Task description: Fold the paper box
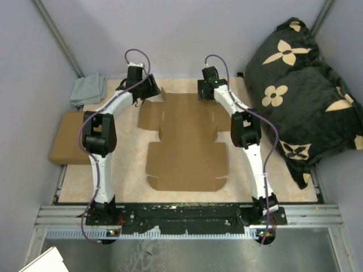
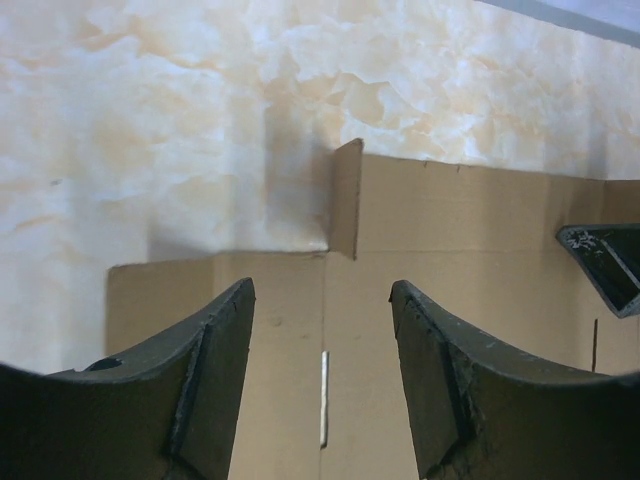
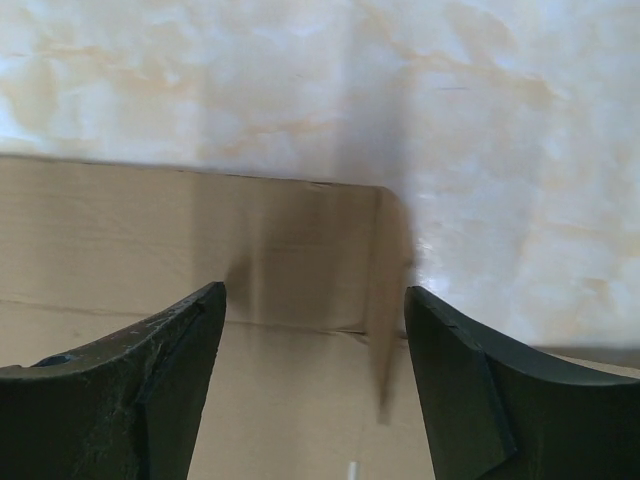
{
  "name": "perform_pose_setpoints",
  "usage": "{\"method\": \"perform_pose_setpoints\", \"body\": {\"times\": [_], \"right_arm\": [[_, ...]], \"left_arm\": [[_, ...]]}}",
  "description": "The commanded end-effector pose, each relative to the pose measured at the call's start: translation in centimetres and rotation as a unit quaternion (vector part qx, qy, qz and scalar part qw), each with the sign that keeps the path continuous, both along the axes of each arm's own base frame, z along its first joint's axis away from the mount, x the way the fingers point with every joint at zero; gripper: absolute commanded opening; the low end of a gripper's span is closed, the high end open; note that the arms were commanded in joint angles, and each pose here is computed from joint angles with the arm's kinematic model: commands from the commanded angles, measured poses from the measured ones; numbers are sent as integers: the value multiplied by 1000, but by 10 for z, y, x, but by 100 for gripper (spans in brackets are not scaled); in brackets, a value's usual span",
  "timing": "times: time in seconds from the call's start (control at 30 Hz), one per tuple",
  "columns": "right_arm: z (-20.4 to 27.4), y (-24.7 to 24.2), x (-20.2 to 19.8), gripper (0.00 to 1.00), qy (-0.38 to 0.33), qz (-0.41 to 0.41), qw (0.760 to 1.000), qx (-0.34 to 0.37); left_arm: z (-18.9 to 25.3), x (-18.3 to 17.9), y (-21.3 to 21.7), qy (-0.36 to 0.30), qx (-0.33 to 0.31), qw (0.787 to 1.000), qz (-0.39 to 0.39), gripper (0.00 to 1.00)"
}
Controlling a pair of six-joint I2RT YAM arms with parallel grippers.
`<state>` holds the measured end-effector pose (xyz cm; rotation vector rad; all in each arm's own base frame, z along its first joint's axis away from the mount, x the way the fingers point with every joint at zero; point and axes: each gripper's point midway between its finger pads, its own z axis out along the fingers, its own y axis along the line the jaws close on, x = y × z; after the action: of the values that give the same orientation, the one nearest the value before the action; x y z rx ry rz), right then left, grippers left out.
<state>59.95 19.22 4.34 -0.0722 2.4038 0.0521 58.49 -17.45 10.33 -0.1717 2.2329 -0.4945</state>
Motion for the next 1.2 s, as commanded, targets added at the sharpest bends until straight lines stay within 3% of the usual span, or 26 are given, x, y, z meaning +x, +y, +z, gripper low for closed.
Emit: {"method": "perform_pose_setpoints", "body": {"times": [0.0,0.2,0.37,0.53,0.77,0.9,1.17], "right_arm": [[58,-21,7,74,-46,-23,998,-32],[69,-30,8,75,-55,-35,997,-43],[67,-27,10,70,-47,-23,999,-5],[74,-23,14,55,-57,-13,998,8],[90,-22,17,14,-76,5,997,0],[109,-15,14,5,-103,30,994,-4],[155,8,-7,2,-194,68,979,-8]], "left_arm": [[24,-11,17,-21,32,999,19,64],[33,-23,20,-29,27,999,22,64],[32,-29,20,-27,25,999,23,64],[36,-33,22,-30,26,999,23,64],[56,-41,21,-44,27,999,9,64],[77,-46,15,-65,24,998,-11,64],[128,-63,-30,-98,-44,985,-135,67]]}}
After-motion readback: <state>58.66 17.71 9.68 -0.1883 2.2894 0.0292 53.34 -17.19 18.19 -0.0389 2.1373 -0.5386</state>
